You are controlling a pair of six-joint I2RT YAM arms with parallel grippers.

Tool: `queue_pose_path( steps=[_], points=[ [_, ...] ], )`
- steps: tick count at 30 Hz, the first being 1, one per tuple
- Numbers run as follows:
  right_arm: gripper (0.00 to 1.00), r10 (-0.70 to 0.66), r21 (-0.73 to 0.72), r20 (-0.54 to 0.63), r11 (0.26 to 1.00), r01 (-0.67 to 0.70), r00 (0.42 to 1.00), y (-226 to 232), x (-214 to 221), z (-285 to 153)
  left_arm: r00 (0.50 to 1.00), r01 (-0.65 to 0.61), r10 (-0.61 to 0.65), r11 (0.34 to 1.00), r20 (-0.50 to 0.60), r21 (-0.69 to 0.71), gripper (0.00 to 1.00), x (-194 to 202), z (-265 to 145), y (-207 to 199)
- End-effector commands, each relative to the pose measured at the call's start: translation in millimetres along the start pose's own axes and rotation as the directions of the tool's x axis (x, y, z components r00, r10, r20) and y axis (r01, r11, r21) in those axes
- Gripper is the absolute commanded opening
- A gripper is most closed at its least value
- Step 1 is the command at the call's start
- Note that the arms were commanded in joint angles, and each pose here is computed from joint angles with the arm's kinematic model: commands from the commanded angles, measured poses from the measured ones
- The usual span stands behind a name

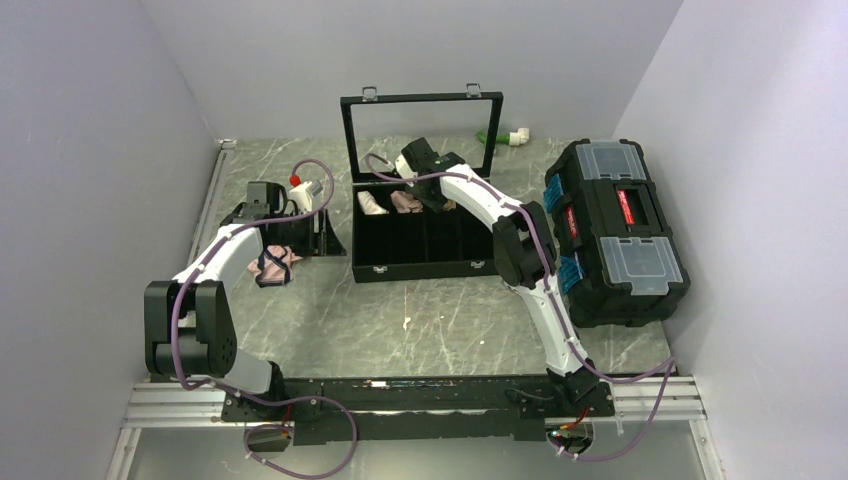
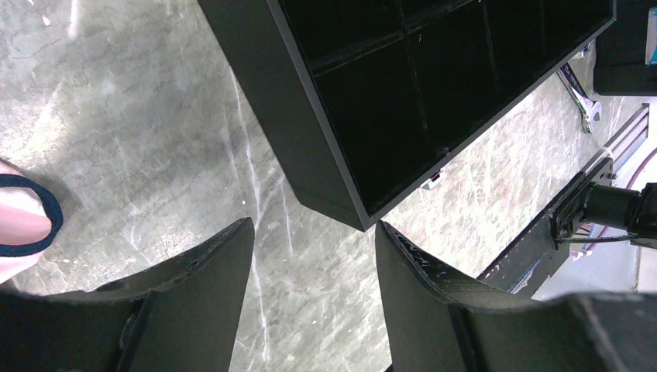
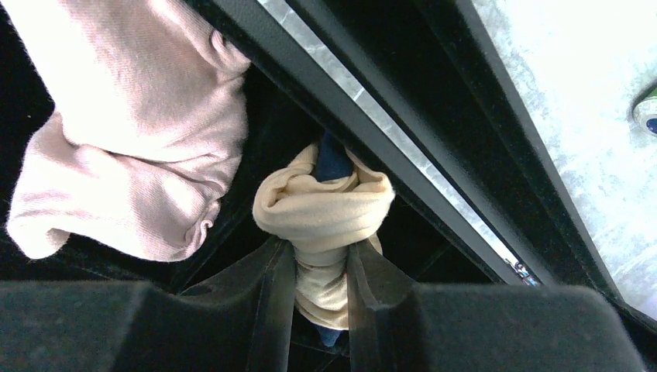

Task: Roll the underwear
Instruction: Place the underwear in the storage box.

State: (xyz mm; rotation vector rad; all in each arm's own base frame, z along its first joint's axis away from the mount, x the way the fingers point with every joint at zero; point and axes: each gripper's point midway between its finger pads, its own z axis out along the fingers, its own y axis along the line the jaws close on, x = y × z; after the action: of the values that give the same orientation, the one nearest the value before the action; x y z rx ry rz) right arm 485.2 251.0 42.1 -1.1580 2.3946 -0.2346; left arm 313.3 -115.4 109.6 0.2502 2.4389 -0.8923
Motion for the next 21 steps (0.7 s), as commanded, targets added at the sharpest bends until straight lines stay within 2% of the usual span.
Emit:
queue_pose_path(
  steps=[1, 6, 14, 19, 21],
  points=[
    [0.0, 0.008, -0.117, -0.213, 0.993, -0.034, 0.977, 39, 65, 32, 0.998, -0.045, 0.044, 0.999, 0.046, 0.026, 0.63, -18, -7, -9],
    [0.05, 0.003, -0.117, -0.24, 0.993, -0.032, 0.971, 40, 71, 32, 0.998, -0.044, 0.043, 0.999, 0.045, 0.026, 0.63, -18, -7, -9],
    [0.28, 0.047, -0.087, -0.146, 0.994, -0.06, 0.988, 26, 48, 9, 0.998, -0.045, 0.044, 0.999, 0.046, 0.029, 0.63, -19, -7, -9],
    [0.47, 0.071, -0.086, -0.097, 0.993, -0.079, 0.993, 22, 38, -3, 0.998, -0.043, 0.041, 0.999, 0.043, 0.029, 0.63, -18, -7, -9],
    [0.5, 0.075, -0.084, -0.086, 0.993, -0.082, 0.993, 20, 35, -5, 0.998, -0.042, 0.041, 0.999, 0.042, 0.03, 0.63, -18, -6, -9]
  ],
)
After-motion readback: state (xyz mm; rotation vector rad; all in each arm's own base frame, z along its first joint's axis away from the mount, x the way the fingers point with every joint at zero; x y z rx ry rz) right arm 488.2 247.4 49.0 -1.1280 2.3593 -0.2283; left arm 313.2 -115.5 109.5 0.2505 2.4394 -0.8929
